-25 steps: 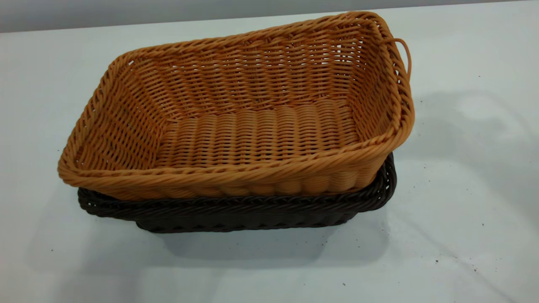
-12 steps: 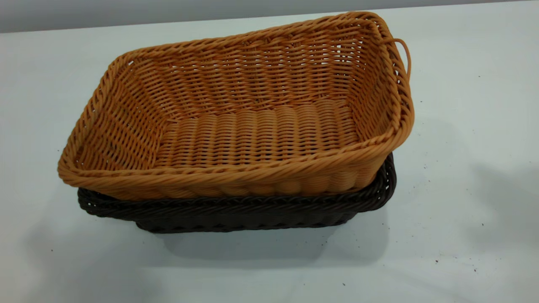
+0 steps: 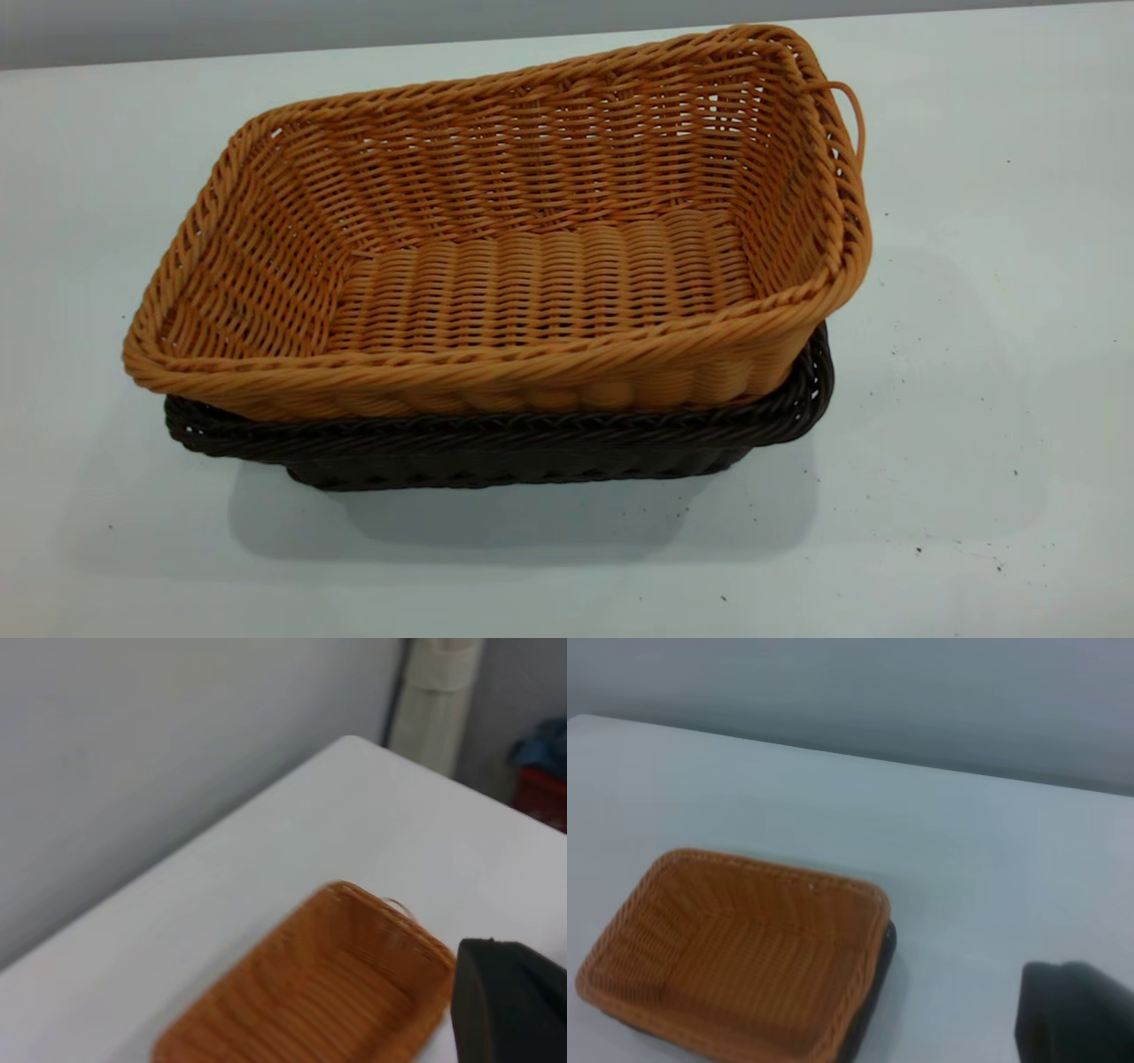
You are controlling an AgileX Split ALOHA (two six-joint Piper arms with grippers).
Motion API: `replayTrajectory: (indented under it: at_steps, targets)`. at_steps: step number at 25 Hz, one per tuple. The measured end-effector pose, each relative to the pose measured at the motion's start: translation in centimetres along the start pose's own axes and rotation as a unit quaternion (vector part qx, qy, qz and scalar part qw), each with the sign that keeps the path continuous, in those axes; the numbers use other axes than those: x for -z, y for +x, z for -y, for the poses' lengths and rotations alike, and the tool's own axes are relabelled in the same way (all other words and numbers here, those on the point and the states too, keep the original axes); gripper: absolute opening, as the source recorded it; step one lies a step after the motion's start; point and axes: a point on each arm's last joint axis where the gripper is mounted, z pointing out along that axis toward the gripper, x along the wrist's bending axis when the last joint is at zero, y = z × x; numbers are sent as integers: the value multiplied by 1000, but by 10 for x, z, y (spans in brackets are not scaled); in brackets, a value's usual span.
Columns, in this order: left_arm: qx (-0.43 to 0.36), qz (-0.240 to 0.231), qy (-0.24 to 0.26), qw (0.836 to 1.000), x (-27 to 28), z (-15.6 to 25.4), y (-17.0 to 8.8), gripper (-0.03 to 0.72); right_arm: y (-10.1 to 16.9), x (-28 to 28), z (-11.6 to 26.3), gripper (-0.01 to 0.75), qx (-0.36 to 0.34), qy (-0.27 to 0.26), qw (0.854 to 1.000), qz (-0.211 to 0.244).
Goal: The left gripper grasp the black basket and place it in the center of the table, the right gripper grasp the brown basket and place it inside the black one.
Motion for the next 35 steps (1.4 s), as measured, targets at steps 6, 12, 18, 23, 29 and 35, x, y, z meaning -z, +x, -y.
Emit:
replayTrajectory:
  at_steps: [6, 12, 18, 23, 29, 35]
  targets:
    - [4, 10, -15, 1000, 33, 57, -1, -1, 2, 18, 43, 0, 3, -14, 1000, 0]
    - [7, 15, -33, 999, 52, 119, -2, -1, 4, 18, 90, 0, 14, -10, 1000, -9]
    - [17, 45, -38, 998, 52, 168, -9, -1, 9, 5, 139, 0, 31, -1, 998, -48]
    - [18, 49, -24, 998, 41, 196, -11, -1, 6, -15, 173, 0, 50, -19, 998, -43]
    - [18, 49, 13, 999, 21, 213, -12, -1, 4, -28, 200, 0, 68, -31, 997, -35]
    - [17, 48, 43, 998, 7, 223, -13, -1, 1, -31, 206, 0, 74, -32, 997, -23]
